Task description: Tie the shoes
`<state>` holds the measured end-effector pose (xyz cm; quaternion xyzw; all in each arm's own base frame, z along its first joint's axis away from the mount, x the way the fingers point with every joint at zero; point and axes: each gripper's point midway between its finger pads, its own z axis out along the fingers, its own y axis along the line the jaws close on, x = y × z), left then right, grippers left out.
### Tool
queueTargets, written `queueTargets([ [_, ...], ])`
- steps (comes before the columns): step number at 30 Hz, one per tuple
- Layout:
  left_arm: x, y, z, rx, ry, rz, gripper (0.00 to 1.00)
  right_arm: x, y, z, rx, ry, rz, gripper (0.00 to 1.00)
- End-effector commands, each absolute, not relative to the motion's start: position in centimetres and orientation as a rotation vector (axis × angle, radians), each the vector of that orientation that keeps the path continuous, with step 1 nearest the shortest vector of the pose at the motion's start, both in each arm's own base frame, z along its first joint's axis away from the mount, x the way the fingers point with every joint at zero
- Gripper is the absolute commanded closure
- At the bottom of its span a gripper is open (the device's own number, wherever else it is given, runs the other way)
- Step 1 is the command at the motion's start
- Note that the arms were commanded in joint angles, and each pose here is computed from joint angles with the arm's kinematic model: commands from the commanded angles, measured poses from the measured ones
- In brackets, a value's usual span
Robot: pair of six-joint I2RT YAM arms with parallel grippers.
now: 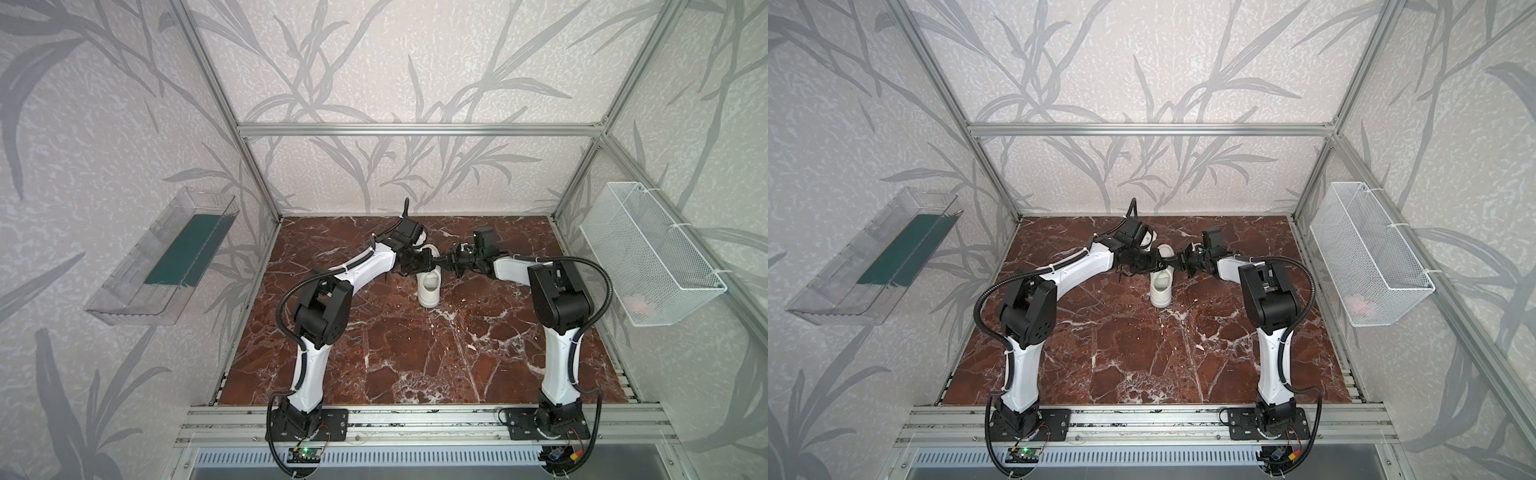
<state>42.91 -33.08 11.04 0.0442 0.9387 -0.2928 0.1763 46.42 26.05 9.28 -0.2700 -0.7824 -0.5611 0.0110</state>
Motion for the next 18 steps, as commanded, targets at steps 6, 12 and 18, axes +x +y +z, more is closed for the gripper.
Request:
queueTargets([
  [6,44.07,-33.42,10.83,0.131,2.651,-0.826,0.68,46.11,26.05,10.62,-0.804,-2.434,-1.795,1.0],
  [12,44.41,-33.4,10.35,0.13,2.66,-0.82,0.68,46.06,26.09,10.59,-0.808,-2.42,-1.803,1.0],
  [18,44.58,-33.52,10.26,0.129,2.657,-0.822,0.72,46.15,26.09,10.8,-0.804,-2.419,-1.813,1.0],
])
